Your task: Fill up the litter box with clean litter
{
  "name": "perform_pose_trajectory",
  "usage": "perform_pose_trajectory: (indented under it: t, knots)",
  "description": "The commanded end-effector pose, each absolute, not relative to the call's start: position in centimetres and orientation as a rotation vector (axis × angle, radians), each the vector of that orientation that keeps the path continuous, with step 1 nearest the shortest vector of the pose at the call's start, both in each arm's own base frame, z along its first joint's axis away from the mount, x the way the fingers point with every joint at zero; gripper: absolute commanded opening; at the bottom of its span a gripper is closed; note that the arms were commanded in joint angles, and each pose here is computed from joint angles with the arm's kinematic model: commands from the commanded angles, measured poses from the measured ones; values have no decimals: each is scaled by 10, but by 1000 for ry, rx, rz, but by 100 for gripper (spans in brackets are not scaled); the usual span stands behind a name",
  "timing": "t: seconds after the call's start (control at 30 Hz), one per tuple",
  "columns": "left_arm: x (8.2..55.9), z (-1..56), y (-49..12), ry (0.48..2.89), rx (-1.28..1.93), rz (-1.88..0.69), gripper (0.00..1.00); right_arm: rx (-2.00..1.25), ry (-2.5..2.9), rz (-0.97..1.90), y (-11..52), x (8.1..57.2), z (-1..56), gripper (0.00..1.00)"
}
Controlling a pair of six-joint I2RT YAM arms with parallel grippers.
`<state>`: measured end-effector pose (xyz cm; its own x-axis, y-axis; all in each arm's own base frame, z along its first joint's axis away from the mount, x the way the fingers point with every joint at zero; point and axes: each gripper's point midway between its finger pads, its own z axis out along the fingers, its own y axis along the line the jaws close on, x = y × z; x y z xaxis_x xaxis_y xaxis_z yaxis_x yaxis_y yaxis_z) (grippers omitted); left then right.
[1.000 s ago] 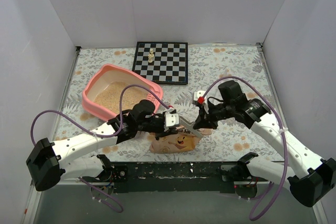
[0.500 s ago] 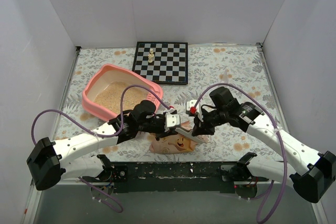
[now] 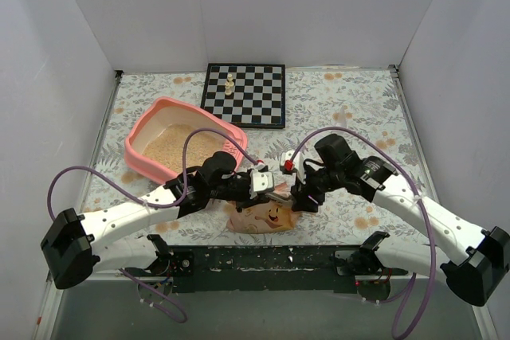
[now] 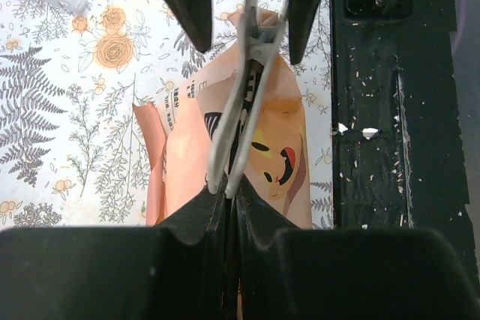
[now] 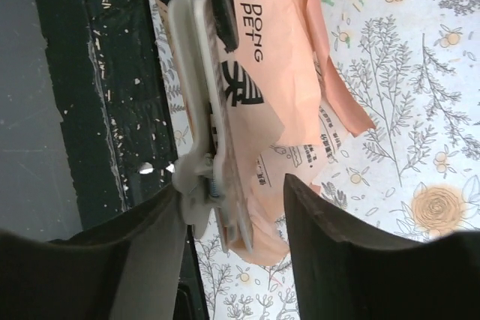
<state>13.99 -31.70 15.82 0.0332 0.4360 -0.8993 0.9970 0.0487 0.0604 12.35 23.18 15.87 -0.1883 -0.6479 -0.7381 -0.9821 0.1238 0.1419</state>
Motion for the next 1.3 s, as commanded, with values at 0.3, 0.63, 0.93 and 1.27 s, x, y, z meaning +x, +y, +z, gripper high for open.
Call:
perform_pose_trajectory:
  t: [0.3, 0.63, 0.93, 1.27]
  knots:
    - [148, 186, -308, 1540, 1436, -810, 24, -1117, 1846, 686, 225, 165, 264, 93]
    - [150, 254, -276, 1667, 1227, -754, 98, -813, 1987, 628, 217, 189, 313, 95]
    - [175, 350, -264, 1680, 918, -709, 98, -426, 1891, 466, 189, 231, 373, 97]
    - [212, 410, -239, 1697, 439, -656, 98, -421, 1775, 502, 179, 221, 400, 98]
